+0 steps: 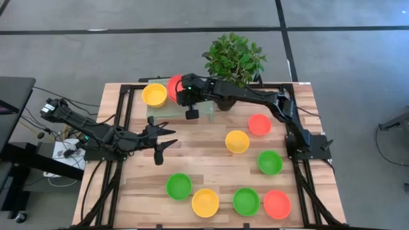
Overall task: Pick & Place Mini bowls
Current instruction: Stack the orange bowl on top of the other orange bowl on the shelf, then put the green bowl on the shelf
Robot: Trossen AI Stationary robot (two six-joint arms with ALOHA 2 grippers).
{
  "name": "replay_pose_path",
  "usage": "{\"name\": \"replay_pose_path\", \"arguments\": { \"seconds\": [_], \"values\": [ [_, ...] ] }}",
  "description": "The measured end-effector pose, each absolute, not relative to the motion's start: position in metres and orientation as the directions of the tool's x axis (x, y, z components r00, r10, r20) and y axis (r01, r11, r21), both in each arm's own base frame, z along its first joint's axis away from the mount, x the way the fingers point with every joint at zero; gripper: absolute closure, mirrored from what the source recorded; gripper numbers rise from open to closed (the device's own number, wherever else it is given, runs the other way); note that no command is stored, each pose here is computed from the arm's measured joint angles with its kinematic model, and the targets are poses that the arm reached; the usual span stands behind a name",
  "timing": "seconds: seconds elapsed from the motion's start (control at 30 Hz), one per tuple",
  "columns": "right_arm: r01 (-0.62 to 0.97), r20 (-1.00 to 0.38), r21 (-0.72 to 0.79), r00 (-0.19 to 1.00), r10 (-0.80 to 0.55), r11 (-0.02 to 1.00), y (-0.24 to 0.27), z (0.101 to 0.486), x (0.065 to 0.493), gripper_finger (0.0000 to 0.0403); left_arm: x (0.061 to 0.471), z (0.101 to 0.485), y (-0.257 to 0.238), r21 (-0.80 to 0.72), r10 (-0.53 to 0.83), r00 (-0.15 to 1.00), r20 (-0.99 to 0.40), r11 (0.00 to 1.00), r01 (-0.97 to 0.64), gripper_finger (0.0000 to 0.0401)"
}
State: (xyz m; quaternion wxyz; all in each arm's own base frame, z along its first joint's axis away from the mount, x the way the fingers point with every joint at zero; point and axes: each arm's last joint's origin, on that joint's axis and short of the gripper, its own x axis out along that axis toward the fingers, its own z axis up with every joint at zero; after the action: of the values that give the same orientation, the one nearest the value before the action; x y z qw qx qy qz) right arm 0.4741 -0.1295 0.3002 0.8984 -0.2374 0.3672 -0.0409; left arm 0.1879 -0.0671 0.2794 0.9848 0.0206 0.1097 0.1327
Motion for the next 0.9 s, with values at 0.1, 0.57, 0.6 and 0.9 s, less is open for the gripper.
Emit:
{"name": "replay_pose_path", "arguments": {
  "seconds": [0.1, 0.57, 0.6, 0.9],
  "values": [
    [-0.099, -0.637, -0.461, 0.729, -0.251, 0.882, -0.131, 0.301, 0.474, 0.0397, 0.188, 0.28, -0.067, 0.068, 0.266, 0.941, -0.21, 0.964, -0.257, 0.0238],
    [-0.078, -0.64, -0.445, 0.724, -0.256, 0.892, -0.135, 0.302, 0.471, 0.0313, 0.188, 0.28, -0.067, 0.063, 0.265, 0.942, -0.204, 0.964, -0.258, 0.0238],
    [-0.08, -0.64, -0.445, 0.725, -0.255, 0.892, -0.134, 0.302, 0.472, 0.0308, 0.188, 0.28, -0.067, 0.063, 0.265, 0.942, -0.204, 0.964, -0.258, 0.0238],
    [-0.106, -0.672, -0.49, 0.678, -0.298, 0.865, -0.098, 0.315, 0.47, 0.0285, 0.188, 0.28, -0.067, 0.063, 0.265, 0.942, -0.204, 0.964, -0.258, 0.0238]
  ]
}}
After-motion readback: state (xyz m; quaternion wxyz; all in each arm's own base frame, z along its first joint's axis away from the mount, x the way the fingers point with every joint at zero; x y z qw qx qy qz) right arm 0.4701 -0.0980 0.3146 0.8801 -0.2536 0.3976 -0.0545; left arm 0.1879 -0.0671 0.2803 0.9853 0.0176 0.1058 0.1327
